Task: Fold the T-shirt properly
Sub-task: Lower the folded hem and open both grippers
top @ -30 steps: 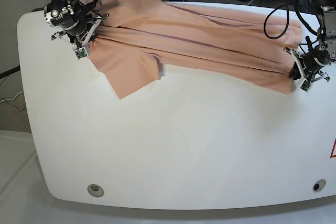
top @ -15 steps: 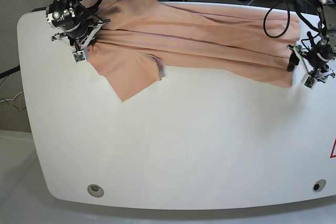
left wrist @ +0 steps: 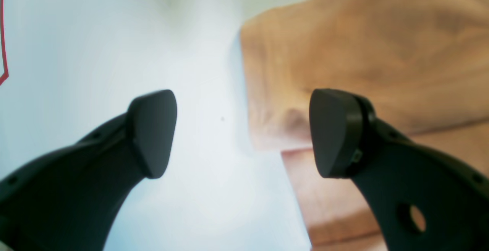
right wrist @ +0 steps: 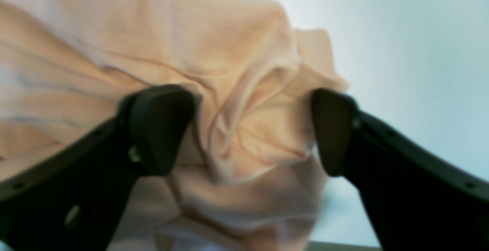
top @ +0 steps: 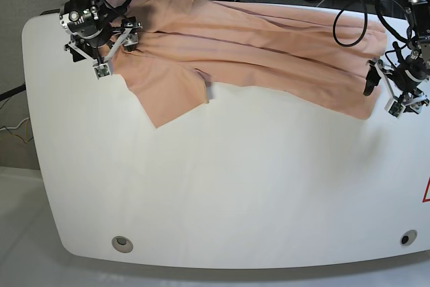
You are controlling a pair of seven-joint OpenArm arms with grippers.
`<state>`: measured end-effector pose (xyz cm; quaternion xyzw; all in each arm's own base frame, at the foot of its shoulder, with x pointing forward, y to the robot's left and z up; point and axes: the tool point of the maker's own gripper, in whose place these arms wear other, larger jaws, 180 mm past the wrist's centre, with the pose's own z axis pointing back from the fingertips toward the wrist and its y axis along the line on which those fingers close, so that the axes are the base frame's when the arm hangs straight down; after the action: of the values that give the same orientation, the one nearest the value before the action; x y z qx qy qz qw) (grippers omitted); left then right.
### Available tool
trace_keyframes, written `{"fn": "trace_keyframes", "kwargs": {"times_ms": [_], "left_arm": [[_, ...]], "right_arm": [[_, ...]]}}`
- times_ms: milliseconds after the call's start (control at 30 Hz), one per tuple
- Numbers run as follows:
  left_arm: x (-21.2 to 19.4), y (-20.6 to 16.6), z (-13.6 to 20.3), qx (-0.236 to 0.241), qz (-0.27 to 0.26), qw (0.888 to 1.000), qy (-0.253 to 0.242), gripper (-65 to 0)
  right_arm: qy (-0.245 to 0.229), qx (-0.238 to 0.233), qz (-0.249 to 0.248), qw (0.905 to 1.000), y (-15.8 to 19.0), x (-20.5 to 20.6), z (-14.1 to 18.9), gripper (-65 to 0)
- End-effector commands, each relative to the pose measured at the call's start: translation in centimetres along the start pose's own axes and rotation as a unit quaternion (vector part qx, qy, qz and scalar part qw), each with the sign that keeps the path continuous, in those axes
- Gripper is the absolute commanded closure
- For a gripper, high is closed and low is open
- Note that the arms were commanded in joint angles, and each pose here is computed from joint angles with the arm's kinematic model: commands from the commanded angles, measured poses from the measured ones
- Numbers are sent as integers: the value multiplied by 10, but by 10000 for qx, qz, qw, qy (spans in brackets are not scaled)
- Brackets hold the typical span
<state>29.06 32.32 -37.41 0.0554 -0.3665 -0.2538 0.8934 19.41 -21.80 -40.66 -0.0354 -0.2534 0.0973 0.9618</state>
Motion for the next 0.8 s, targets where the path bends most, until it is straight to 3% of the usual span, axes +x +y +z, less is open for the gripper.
{"fn": "trace_keyframes", "kwargs": {"times_ms": [0,267,500,633,767], "left_arm": [[23,21,6,234,-95,9994,-251,-518],[60,38,11,468,-244,9970,-569,-522],[85,44,24,689,-566,9944,-566,-522],[96,30,27,684,-648,9934,-657,-522],[92,17,30,679,-797,9927,-595,-520]], "right_arm": [[-481,-123,64,9987,-7,28,8,-506],[-850,-250,128,9960,-14,56,16,-504],[-1012,-346,67,9942,-21,68,20,-504],[-1040,-427,-12,9937,-27,67,24,-504],[-1165,-202,-256,9927,-23,64,27,-498]]}}
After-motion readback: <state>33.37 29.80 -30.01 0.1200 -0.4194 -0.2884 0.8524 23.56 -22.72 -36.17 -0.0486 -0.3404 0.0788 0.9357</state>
